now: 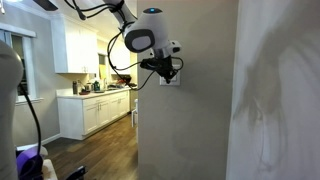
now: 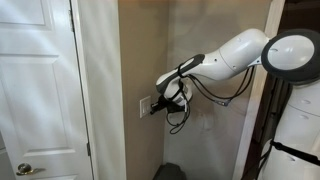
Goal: Flip the switch on the wall
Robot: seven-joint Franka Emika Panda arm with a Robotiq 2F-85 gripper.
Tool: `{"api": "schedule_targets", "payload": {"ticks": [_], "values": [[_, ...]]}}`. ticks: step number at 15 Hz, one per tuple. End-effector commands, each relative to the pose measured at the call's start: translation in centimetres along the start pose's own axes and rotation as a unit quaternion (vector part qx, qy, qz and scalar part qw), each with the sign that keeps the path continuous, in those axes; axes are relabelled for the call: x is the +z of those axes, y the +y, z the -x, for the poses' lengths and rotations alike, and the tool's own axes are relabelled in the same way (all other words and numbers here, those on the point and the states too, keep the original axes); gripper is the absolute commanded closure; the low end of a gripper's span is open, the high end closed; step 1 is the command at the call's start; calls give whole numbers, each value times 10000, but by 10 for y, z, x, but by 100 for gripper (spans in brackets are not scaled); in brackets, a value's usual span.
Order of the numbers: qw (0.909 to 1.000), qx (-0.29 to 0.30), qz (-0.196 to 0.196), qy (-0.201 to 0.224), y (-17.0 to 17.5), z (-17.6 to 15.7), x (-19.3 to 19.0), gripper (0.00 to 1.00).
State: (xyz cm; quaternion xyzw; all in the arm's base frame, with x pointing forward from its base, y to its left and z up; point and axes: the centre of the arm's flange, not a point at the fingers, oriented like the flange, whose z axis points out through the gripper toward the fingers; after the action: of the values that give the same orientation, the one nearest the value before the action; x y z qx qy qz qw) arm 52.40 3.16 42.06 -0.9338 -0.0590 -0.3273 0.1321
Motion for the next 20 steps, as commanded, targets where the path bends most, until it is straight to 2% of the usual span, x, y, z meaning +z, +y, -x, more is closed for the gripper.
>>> {"api": "schedule_targets", "payload": {"ticks": [1, 8, 15, 20], "values": [[9994, -239, -229, -83, 10, -1, 6, 100], [9984, -401, -396, 63, 8, -18, 6, 100], [9948, -619, -767, -271, -2, -28, 23, 100], [9944, -651, -741, -388, -1, -30, 27, 100]]}}
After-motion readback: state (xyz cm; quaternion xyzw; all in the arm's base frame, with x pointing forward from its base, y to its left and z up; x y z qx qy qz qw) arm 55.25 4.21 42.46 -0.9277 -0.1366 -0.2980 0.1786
